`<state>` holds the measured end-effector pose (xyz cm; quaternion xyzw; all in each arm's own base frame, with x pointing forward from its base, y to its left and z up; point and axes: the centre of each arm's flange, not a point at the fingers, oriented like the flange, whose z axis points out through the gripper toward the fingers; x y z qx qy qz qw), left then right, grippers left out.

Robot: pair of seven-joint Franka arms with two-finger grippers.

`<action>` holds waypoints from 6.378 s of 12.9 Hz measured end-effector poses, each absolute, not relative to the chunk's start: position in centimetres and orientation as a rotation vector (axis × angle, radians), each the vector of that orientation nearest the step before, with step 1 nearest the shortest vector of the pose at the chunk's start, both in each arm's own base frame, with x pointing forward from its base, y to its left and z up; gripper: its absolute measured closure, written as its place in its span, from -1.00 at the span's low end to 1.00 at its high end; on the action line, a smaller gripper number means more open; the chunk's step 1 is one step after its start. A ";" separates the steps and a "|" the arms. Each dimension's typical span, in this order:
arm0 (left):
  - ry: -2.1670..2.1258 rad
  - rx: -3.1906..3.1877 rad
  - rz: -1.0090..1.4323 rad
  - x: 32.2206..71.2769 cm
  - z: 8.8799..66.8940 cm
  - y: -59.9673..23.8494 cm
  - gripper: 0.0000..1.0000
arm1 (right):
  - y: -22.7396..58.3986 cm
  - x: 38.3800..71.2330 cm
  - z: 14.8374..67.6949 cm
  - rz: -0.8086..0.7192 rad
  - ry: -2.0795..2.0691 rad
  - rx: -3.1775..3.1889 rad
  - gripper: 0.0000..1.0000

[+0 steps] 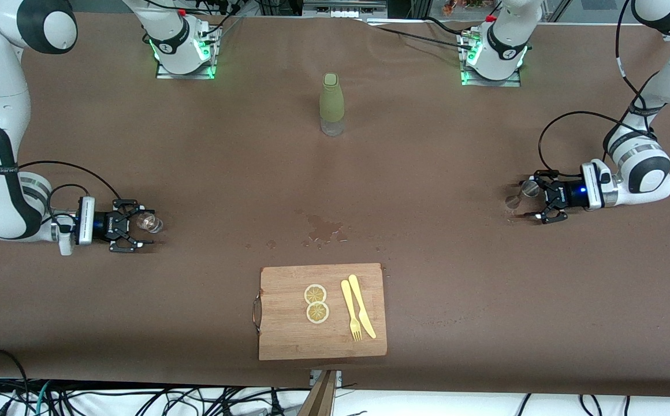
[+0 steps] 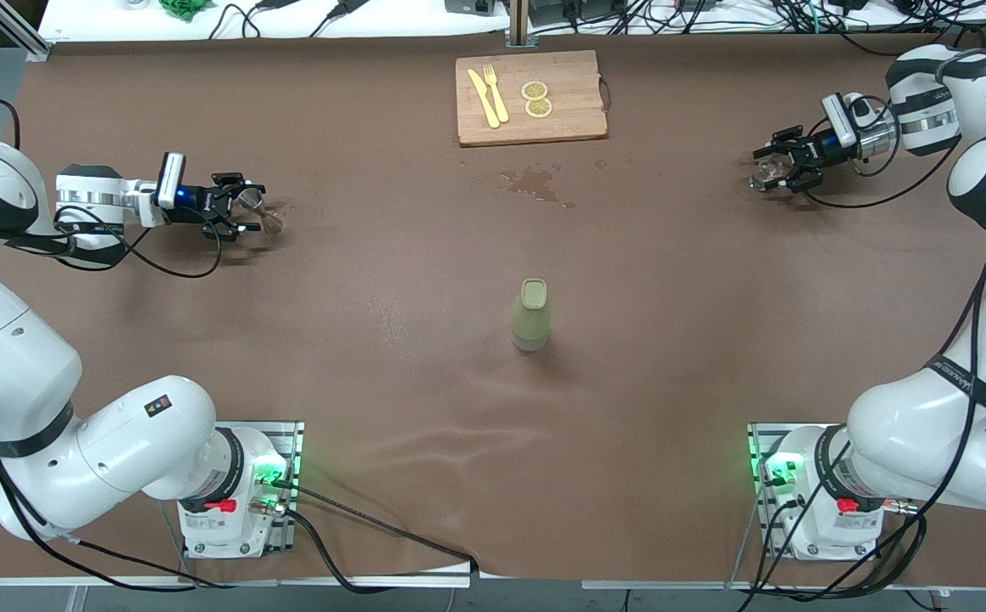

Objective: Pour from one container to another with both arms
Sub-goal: 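Grasp the glass beaker with the right gripper while the left gripper grasps the jigger, then lift the beaker with the right gripper over the jigger held by the left gripper, then tilt the beaker with the right gripper to pour into the jigger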

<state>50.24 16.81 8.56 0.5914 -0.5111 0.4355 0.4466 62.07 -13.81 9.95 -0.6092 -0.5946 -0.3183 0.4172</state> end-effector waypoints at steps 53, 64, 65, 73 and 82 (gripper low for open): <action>-1.234 1.339 1.168 57.1 11.9 -22.4 0.82 | 25.4 67.4 29.2 -0.164 -1.500 -2.070 0.01; -1.224 1.409 1.196 59.0 10.1 -29.2 0.82 | 36.8 62.7 28.9 -0.019 -1.458 -2.256 0.01; -1.221 1.406 1.200 59.1 10.2 -30.1 0.82 | 37.7 62.2 28.9 -0.012 -1.458 -2.269 0.01; -1.192 1.408 1.220 59.8 8.6 -33.0 0.82 | 42.2 60.8 29.2 -0.004 -1.476 -2.356 0.01; -1.168 1.412 1.202 58.4 7.8 -36.4 0.82 | 44.9 60.1 29.3 -0.012 -1.490 -2.425 0.01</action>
